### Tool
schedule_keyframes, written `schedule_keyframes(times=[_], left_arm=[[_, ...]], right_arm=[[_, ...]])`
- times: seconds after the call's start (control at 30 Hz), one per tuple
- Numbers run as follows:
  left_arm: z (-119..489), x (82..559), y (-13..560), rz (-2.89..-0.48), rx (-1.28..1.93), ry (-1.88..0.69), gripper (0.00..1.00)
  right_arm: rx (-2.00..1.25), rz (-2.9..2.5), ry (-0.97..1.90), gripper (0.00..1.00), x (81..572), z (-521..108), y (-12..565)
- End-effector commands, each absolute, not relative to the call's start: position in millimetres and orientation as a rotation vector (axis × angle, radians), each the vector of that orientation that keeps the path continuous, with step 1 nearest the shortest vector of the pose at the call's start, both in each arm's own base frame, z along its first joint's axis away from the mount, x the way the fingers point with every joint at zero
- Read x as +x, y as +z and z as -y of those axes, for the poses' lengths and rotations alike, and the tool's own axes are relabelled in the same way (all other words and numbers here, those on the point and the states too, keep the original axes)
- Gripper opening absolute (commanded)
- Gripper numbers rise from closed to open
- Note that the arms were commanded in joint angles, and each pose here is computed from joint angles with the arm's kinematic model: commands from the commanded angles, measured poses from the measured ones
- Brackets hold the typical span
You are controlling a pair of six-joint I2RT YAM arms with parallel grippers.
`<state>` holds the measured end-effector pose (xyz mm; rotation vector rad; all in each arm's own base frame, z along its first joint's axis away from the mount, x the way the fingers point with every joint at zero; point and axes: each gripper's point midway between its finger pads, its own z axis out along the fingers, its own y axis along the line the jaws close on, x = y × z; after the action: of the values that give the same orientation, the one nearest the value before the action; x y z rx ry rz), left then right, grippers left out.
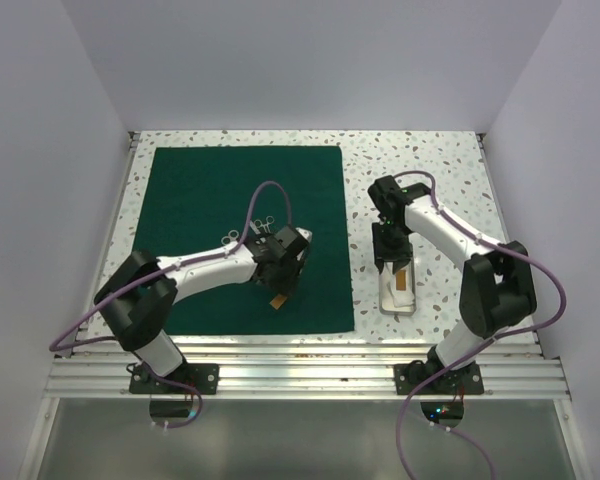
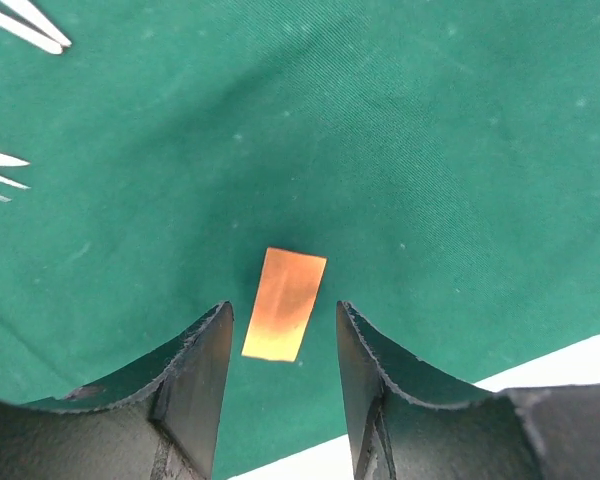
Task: Prepare the surgical pack
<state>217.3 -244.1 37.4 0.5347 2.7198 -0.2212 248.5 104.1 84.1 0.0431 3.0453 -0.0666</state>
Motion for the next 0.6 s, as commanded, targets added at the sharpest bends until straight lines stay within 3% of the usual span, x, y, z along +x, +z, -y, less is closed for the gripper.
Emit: schedule_keyframes(times=[0.0, 0.37, 0.57], left_arm=[[243, 226, 34, -2.685, 0.571, -0.083, 0.49], [242, 217, 16, -2.719, 0.611, -0.091, 0.48], [243, 211, 10, -2.741, 0.624, -0.121, 0.39]], right_arm=[[0.056, -3.009, -0.009, 0.39, 248, -108, 95], [0.067, -3.010, 0.009, 0.39, 244, -108, 95], [0.072, -3.016, 0.033, 0.39, 246, -112, 94]])
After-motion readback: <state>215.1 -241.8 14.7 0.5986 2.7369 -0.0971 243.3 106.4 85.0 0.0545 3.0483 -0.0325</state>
